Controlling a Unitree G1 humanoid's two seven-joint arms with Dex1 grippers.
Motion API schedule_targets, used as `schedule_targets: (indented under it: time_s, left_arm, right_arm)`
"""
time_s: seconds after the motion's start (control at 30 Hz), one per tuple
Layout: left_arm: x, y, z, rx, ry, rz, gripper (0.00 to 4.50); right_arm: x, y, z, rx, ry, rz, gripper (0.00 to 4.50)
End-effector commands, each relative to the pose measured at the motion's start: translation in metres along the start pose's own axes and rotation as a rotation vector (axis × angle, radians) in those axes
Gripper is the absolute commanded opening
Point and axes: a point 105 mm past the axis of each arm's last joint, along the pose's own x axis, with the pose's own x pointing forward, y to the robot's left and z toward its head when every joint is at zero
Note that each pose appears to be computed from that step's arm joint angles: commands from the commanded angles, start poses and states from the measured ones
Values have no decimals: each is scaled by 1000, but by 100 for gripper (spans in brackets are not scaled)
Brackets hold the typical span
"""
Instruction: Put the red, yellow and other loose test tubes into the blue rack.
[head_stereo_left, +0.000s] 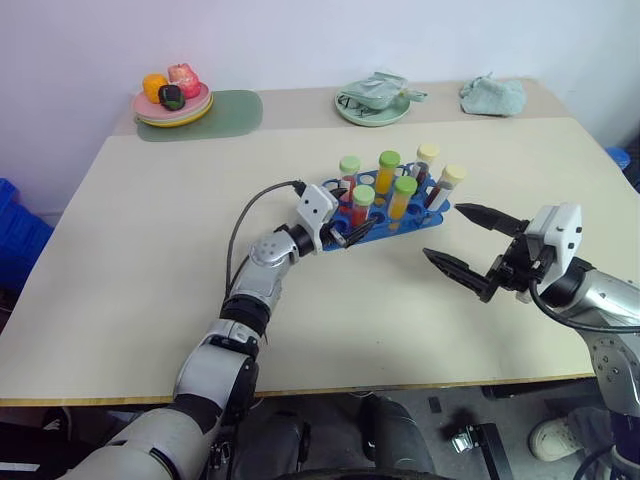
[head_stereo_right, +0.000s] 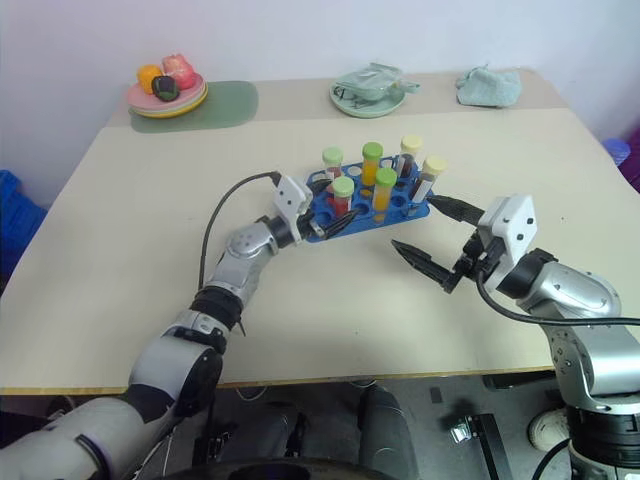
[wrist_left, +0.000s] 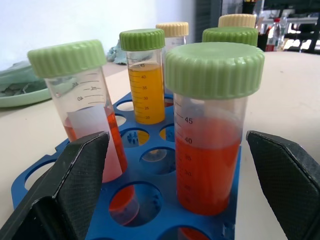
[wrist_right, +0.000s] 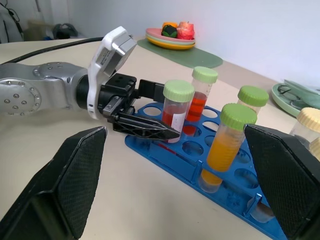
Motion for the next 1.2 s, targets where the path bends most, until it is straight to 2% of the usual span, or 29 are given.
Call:
schedule_targets:
  time_s: [0.03,0.3,0.43,0.6,0.73,0.93,1.07,1.2]
  left_arm:
    - [-11,-1,5,-6,-16,-23,449]
    - [-45,1,25,-12,-36,-37,449]
    - [-69,13,49,-63,-110,-16,449]
    - [-87,22,70,-74,-106,-39,449]
    - [-127,30,78,-75,-49,-110,449]
    - [-205,40,93,-175,35,-226,449]
    - [-235,52,105,-137,82,-255,449]
    - [-245,56,113,-96,85,-252,449]
  right_arm:
    - [1,-2,7,-29,-32,-1,450]
    - [3,-5,8,-30,-34,7,450]
    - [6,-5,8,-29,-35,18,450]
    - [7,-5,9,-27,-35,28,450]
    - [4,-5,6,-25,-18,45,450]
    - [0,3,7,-12,-9,106,450]
    - [-8,15,2,42,23,204,450]
    - [-14,15,-4,45,43,234,450]
